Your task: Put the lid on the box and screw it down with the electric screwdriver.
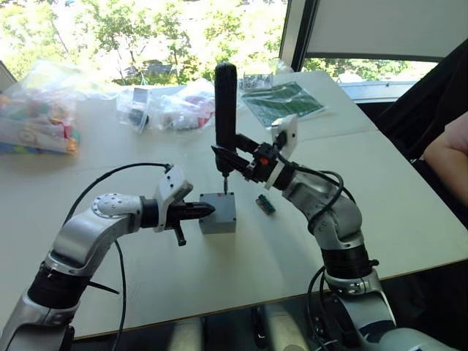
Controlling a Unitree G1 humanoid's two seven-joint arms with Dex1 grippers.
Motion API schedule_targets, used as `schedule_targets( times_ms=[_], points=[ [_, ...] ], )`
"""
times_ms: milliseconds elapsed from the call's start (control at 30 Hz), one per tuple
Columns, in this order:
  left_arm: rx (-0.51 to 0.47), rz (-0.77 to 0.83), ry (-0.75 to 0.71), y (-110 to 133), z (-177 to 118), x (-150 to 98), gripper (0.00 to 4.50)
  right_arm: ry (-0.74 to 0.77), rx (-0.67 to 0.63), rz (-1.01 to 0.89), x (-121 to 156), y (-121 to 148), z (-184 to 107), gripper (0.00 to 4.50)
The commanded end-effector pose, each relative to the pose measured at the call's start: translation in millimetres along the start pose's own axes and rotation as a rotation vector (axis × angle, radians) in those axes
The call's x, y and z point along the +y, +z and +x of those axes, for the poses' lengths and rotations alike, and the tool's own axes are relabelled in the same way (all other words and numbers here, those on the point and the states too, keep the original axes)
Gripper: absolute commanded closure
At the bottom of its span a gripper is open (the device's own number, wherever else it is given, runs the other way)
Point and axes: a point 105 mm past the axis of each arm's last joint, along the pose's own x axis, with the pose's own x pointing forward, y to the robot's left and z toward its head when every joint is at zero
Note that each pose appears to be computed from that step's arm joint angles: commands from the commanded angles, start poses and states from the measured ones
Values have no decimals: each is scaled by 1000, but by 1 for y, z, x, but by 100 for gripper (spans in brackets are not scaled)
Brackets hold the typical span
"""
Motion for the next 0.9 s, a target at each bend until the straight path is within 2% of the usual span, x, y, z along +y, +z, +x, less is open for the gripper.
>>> schedule_targets(
  times_ms=[33, 500, 900],
  points=[
    [-18, 33, -3, 6, -1, -3, 450, 19, -71, -60, 5, 17, 0, 258],
    [-23, 25, -9, 7, 1, -3, 450, -38, -57, -72, -7, 9, -2, 258],
    [-19, 15, -7, 5, -1, -2, 450, -50, -27, -66, -6, -6, -4, 258]
  ],
)
